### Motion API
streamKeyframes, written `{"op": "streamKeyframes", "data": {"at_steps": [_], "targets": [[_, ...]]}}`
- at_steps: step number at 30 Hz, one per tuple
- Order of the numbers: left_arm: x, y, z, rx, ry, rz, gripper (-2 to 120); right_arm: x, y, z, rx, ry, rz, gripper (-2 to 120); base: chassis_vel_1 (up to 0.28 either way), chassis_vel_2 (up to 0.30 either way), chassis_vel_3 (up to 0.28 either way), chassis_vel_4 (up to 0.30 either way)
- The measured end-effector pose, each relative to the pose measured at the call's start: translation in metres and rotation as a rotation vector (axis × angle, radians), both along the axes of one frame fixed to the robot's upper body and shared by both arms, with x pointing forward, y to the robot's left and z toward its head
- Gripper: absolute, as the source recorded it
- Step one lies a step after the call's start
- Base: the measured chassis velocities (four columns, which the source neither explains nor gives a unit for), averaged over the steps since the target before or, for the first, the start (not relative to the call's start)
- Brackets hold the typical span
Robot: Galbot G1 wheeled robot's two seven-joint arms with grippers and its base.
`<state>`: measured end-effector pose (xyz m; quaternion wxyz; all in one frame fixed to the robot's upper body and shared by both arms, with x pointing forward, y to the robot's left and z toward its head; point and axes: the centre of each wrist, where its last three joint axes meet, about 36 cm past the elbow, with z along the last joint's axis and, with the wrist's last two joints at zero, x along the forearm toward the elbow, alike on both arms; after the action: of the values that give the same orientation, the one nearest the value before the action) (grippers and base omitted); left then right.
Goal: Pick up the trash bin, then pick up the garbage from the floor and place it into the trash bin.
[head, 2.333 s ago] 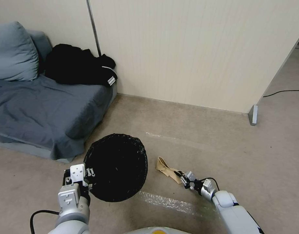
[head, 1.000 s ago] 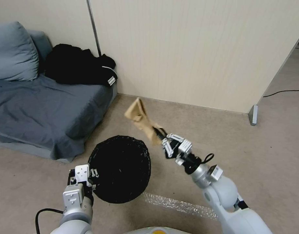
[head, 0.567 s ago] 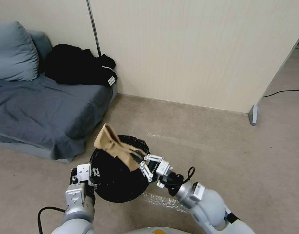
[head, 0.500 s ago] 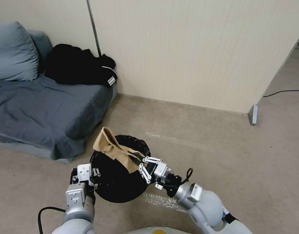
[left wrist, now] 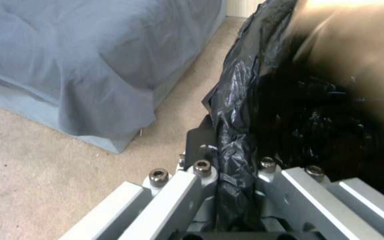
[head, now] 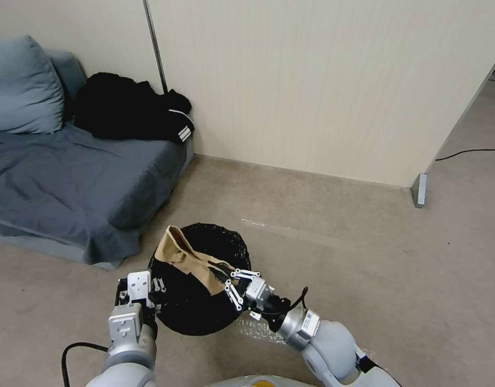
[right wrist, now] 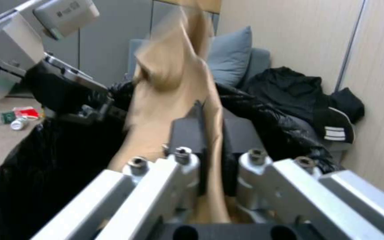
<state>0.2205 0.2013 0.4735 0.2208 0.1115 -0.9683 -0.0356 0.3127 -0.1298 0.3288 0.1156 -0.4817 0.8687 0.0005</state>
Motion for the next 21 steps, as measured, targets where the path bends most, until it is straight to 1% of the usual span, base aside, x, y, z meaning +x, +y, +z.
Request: {"op": "streamKeyframes", "data": {"at_steps": [3,4,6,7,10,11,14,15,17,18,19,21], "targets": [[0.0011,0.0013,0.0009,0.0,-0.004,0.001,1,-0.0024,-0.0019,-0.0013,-0.006,0.008,-0.001,25,0.0,0.0,0.0,0.0],[0.0011,0.0013,0.0009,0.0,-0.004,0.001,1,-0.0024,-0.0019,-0.0013,-0.006,0.008,-0.001,25,0.0,0.0,0.0,0.0],[0.0019,0.0016,0.0017,-0.001,-0.006,0.001,1,-0.0038,-0.0027,-0.0016,-0.008,0.009,-0.002,36,0.0,0.0,0.0,0.0],[0.0019,0.0016,0.0017,-0.001,-0.006,0.001,1,-0.0038,-0.0027,-0.0016,-0.008,0.009,-0.002,36,0.0,0.0,0.0,0.0],[0.0021,0.0011,0.0018,-0.003,-0.006,0.0,1,-0.0051,-0.0037,-0.0004,-0.008,0.008,-0.002,51,0.0,0.0,0.0,0.0],[0.0021,0.0011,0.0018,-0.003,-0.006,0.0,1,-0.0051,-0.0037,-0.0004,-0.008,0.008,-0.002,51,0.0,0.0,0.0,0.0],[0.0023,0.0008,0.0019,-0.004,-0.007,0.0,1,-0.005,-0.0054,0.0009,-0.009,0.006,-0.005,66,0.0,0.0,0.0,0.0],[0.0023,0.0008,0.0019,-0.004,-0.007,0.0,1,-0.005,-0.0054,0.0009,-0.009,0.006,-0.005,66,0.0,0.0,0.0,0.0],[0.0024,0.0008,0.002,-0.003,-0.008,0.0,1,-0.0054,-0.0059,0.0014,-0.01,0.006,-0.006,76,0.0,0.0,0.0,0.0],[0.0024,0.001,0.0023,-0.003,-0.008,0.0,1,-0.0055,-0.0063,0.0021,-0.009,0.004,-0.007,80,0.0,0.0,0.0,0.0],[0.0024,0.001,0.0023,-0.003,-0.008,0.0,1,-0.0055,-0.0063,0.0021,-0.009,0.004,-0.007,80,0.0,0.0,0.0,0.0],[0.0024,0.0015,0.0027,-0.001,-0.009,0.001,1,-0.005,-0.0073,0.0063,-0.006,-0.007,-0.01,89,0.0,0.0,0.0,0.0]]}}
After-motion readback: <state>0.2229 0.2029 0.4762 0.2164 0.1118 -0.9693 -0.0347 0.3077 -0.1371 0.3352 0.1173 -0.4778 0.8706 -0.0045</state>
